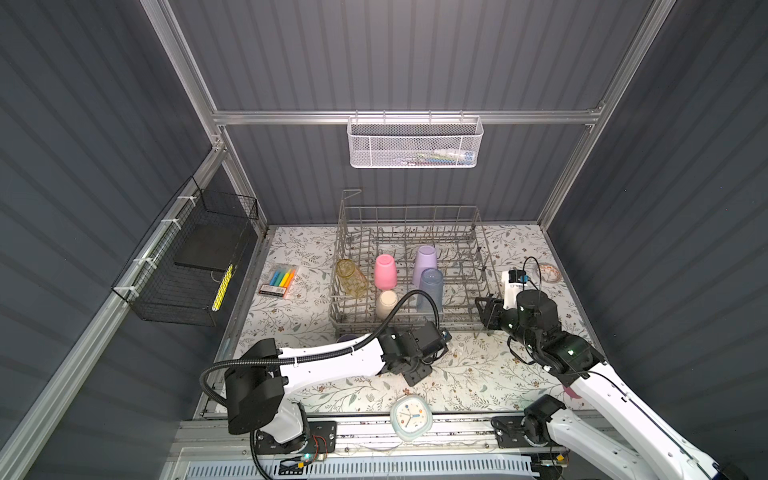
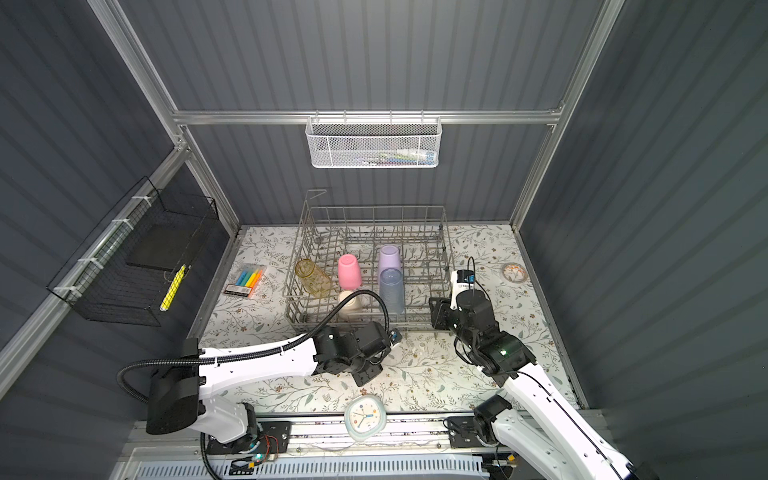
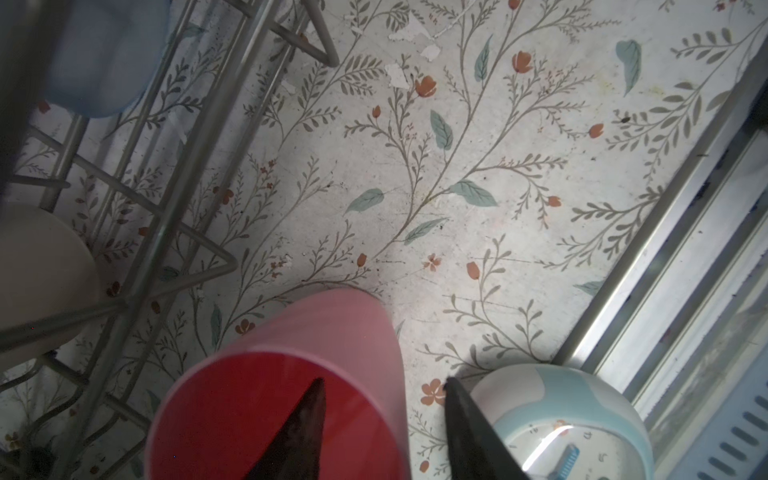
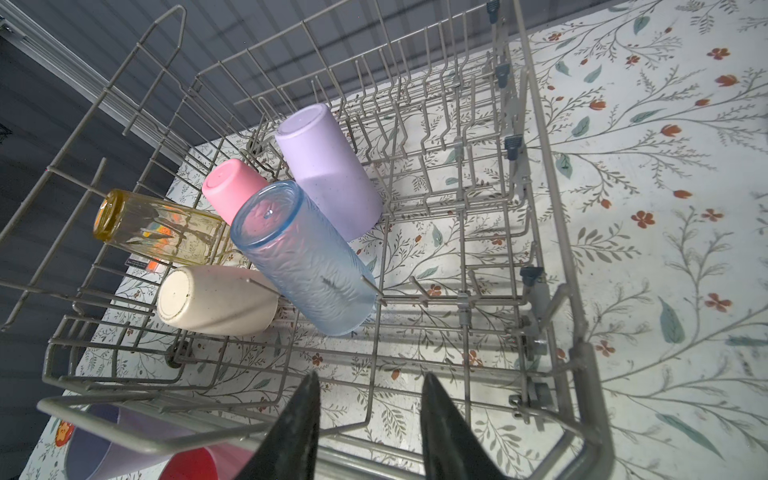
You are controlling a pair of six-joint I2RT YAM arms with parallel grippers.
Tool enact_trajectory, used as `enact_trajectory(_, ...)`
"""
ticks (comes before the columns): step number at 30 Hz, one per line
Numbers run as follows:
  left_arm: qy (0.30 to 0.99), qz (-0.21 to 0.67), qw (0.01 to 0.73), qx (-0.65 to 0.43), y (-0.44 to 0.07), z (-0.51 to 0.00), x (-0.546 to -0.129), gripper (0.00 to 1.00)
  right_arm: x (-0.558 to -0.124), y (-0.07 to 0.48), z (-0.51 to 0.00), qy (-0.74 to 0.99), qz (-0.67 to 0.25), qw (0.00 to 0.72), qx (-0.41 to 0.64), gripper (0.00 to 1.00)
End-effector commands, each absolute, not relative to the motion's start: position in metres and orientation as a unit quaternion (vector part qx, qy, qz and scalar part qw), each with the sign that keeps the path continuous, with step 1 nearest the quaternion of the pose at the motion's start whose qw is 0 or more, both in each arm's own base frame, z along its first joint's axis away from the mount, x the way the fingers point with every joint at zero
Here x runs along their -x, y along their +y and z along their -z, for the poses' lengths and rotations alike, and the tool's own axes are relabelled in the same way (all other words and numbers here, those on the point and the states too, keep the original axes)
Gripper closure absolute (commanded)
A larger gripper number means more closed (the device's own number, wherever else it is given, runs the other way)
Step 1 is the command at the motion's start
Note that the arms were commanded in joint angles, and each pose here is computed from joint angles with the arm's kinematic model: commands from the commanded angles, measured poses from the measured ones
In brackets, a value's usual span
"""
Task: Load the cups into the dish rack
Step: 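Close the left gripper on the pink cup's rim and lift it, then carry the pink cup over the rack while the right gripper reaches toward it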
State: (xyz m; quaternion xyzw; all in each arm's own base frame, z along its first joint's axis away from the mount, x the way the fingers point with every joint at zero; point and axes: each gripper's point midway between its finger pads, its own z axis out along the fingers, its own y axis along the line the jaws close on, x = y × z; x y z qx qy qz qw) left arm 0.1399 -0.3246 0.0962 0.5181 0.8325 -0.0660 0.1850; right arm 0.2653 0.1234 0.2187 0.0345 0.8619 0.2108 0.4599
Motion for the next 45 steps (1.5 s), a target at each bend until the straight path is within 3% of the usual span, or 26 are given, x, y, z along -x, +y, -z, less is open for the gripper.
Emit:
enact_trajectory(1,0.832,0.053,0.186,-0.520,-0.325,-0.097,-0.143,0.60,-0.267,0.123,-0.222,0.856,-0.220,0.466,-0.035,0.58)
enact_trajectory(10,0.831,0.044,0.181,-0.525,-0.324,-0.095,-0.144,0.78,-0.270,0.125,-0.219,0.857,-0.227,0.460,-0.038,0.59)
enact_trajectory(18,0.831,0.043,0.175,-0.527,-0.324,-0.110,-0.142,1.00,-0.270,0.125,-0.219,0.856,-0.233,0.460,-0.040,0.58)
enact_trajectory(24,0.826,0.055,0.173,-0.534,-0.323,-0.147,-0.136,1.00,-0.269,0.128,-0.228,0.849,-0.249,0.464,-0.037,0.58)
enact_trajectory(29,0.809,0.123,0.192,-0.542,-0.327,-0.205,-0.120,1.00,-0.265,0.133,-0.243,0.837,-0.277,0.471,-0.031,0.57)
enact_trajectory(36,0.764,0.234,0.279,-0.533,-0.326,-0.300,-0.105,1.00,-0.260,0.140,-0.266,0.820,-0.314,0.477,-0.023,0.55)
enact_trajectory(45,0.702,0.333,0.387,-0.496,-0.333,-0.366,-0.116,1.00,-0.243,0.162,-0.316,0.753,-0.440,0.490,0.009,0.48)
